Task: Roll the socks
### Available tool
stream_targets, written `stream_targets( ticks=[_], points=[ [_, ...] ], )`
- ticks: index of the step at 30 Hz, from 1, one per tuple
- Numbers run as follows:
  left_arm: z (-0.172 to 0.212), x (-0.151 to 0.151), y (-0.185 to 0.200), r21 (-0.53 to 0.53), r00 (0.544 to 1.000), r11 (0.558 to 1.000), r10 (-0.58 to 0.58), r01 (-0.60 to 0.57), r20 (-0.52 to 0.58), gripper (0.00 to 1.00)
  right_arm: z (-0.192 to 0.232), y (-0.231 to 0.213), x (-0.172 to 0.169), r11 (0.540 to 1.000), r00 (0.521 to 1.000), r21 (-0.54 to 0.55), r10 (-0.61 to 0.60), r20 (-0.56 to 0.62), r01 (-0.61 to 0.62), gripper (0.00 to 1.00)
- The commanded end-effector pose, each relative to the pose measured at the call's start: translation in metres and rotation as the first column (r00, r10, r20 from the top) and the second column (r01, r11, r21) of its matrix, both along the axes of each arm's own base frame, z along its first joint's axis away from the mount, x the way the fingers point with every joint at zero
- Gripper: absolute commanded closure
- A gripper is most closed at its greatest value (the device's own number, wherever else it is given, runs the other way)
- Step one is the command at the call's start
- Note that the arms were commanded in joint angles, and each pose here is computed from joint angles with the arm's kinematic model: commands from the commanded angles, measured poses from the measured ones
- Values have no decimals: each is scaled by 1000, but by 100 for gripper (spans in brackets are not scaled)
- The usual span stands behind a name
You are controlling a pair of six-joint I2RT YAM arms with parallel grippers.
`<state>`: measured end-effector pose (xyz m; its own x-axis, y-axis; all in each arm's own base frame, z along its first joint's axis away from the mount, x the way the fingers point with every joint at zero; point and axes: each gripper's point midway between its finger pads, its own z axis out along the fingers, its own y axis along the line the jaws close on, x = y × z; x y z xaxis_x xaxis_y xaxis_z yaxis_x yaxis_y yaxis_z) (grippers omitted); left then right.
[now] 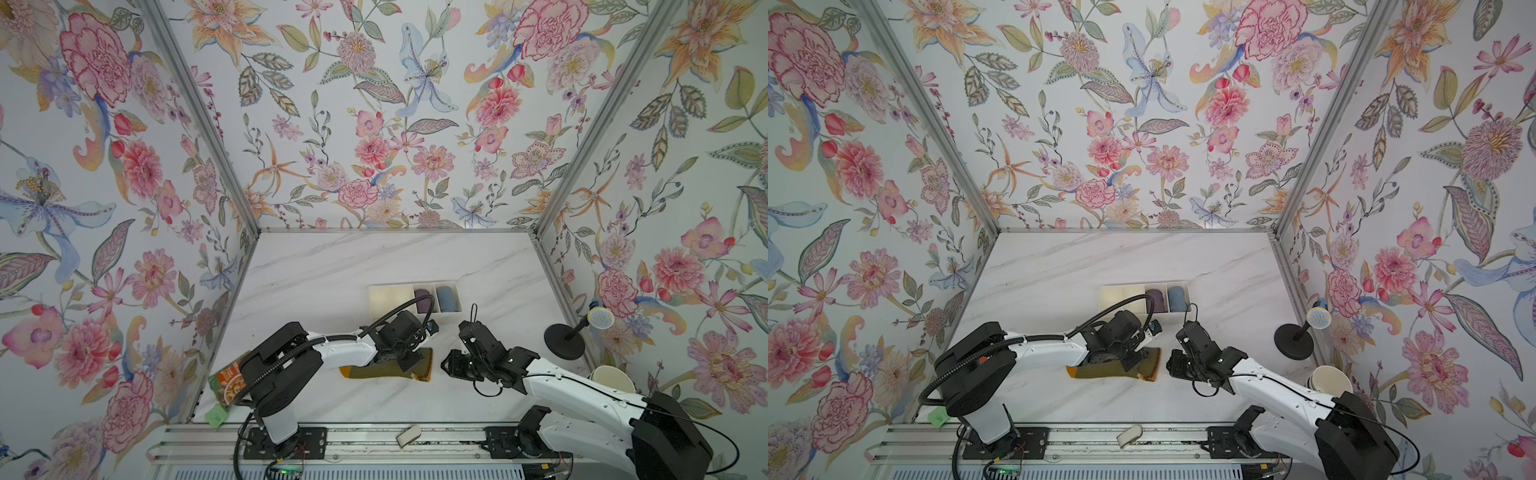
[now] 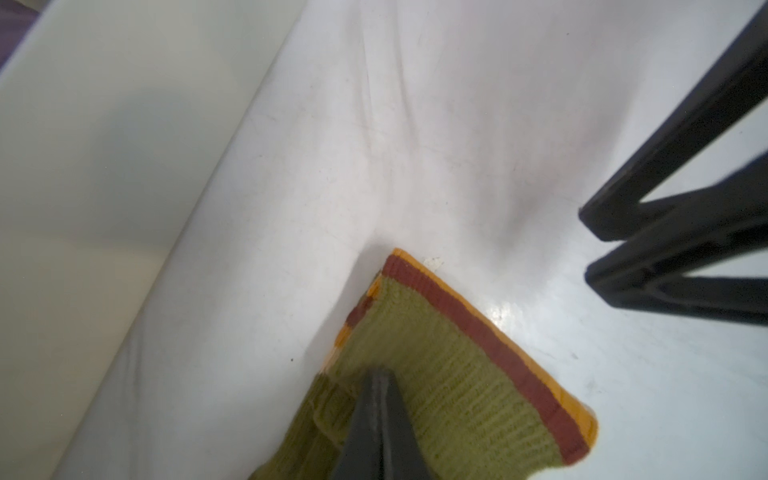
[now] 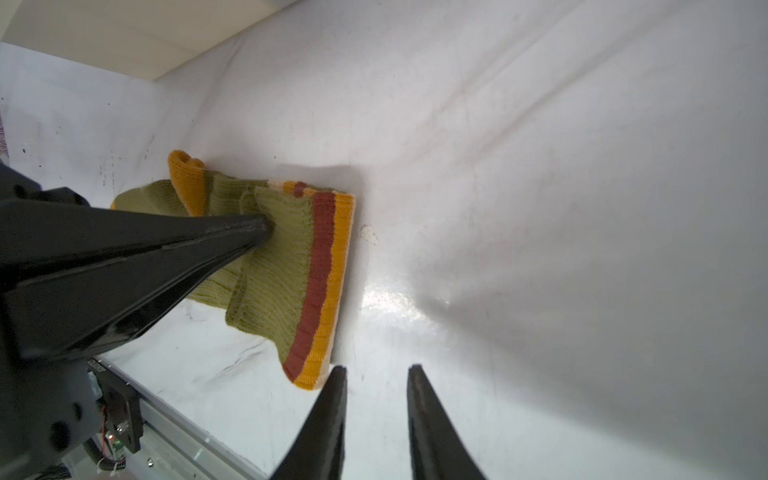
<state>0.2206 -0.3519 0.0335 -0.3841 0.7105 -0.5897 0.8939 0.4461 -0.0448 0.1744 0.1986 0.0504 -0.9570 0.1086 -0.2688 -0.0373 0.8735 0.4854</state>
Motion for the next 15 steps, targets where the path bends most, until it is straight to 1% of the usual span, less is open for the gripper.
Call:
stream_targets(
  ticks=[1,4,6,15],
  points=[
    [-15,-7,17,49,999,998,27,-24,-47,100,1,10,-3,998,1000,62,9,-11,-8,69],
    [-16,-10,19,45,998,999,27,-25,-57,100,0,20,-5,993,1000,120,13,-18,-11,67],
    [-16,-11,20,41,998,999,30,-28,-60,100,-2,24,-6,990,1000,140,13,-21,-10,66],
    [-16,-12,24,27,997,999,38,-36,-70,100,-11,35,-7,989,999,147,28,-35,-22,66]
  ],
)
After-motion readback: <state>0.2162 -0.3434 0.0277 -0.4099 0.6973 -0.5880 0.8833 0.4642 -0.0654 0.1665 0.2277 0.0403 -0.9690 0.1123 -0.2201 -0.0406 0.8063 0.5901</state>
